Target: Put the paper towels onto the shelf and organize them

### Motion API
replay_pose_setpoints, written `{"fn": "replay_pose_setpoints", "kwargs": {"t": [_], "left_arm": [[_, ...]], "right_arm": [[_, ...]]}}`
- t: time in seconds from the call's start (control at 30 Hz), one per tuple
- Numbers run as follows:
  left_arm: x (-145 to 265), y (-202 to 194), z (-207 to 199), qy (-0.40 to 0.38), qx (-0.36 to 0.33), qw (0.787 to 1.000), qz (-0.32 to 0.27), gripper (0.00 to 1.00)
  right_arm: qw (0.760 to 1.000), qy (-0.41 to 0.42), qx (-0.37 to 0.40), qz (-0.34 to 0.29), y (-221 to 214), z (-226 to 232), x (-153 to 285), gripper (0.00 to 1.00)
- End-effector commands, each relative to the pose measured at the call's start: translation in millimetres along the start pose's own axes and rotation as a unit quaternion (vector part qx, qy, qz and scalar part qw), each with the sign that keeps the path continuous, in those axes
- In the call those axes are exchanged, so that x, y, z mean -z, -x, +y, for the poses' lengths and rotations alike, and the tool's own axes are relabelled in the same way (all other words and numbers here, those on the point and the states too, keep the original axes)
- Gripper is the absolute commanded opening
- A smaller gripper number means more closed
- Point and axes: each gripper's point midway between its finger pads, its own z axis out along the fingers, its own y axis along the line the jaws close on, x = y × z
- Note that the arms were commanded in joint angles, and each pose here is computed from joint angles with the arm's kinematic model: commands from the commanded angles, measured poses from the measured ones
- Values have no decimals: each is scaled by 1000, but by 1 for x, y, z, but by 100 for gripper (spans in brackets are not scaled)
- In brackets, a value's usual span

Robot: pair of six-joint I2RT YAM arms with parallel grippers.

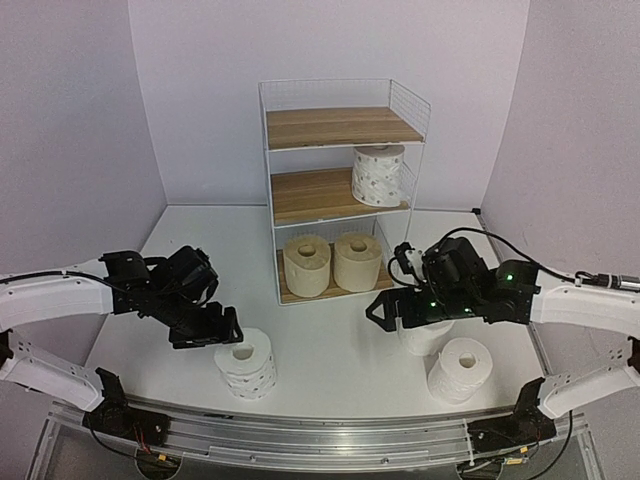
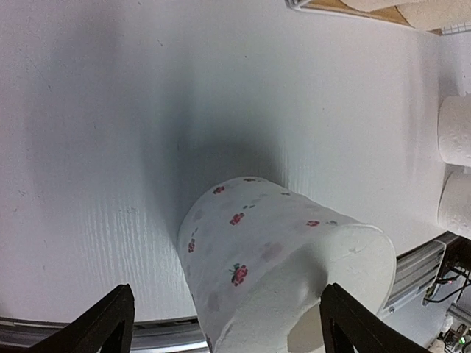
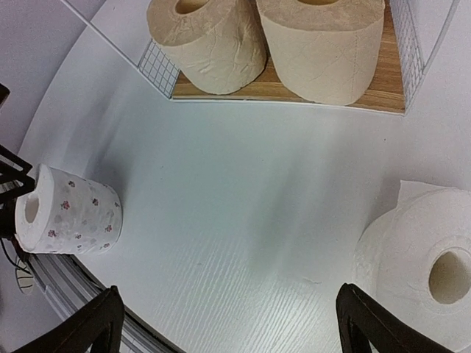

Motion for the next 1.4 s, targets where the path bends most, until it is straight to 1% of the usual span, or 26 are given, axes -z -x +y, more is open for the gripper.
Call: {"fn": "replay_pose_setpoints", "kwargs": {"t": [0.0,0.07,0.23,0.3,0.37,0.47,0.57,0.63,0.67,0.73,0.83,0.93,0.97,1.07,1.23,1.37], "left_arm": [[-3,-7,-17,-47,-18,998,23,86],[-2,-7,-18,-49,-20,998,25,85],[-7,-17,-11,-40,-31,998,45,71],[-13,-23,-10,-39,-39,997,61,66],[-16,-23,-11,-37,-48,996,67,59],[-17,-17,-21,-47,-71,994,62,50],[-16,-9,-32,-54,-94,992,58,38],[-10,0,-46,-66,-115,990,49,27],[-7,3,-54,-79,-130,987,44,23],[3,12,-76,-115,-158,980,31,18],[17,16,-104,-168,-195,966,28,17],[30,13,-126,-215,-232,948,34,17],[34,13,-131,-228,-245,942,36,17],[40,10,-141,-246,-271,930,46,17],[46,9,-152,-266,-295,916,53,14],[49,3,-161,-293,-307,903,65,14]], "right_arm": [[999,46,18,-8,15,26,-2,97],[999,50,20,-3,15,29,-6,97],[998,63,26,10,14,36,-15,96],[996,78,40,14,14,43,-18,95],[990,124,70,18,11,59,-20,93],[972,192,132,10,5,82,-23,91],[951,242,194,-1,-1,108,-22,90],[937,256,239,-6,-6,121,-25,93],[928,267,259,-4,-11,128,-24,97],[911,277,304,-7,-18,138,-27,98],[881,299,366,-11,-32,154,-24,98],[864,298,405,-21,-35,160,-27,98],[857,297,419,-35,-32,163,-27,98],[853,278,437,-62,-22,168,-30,98],[854,246,444,-111,-6,165,-31,98],[851,249,445,-124,-3,170,-33,98]]}}
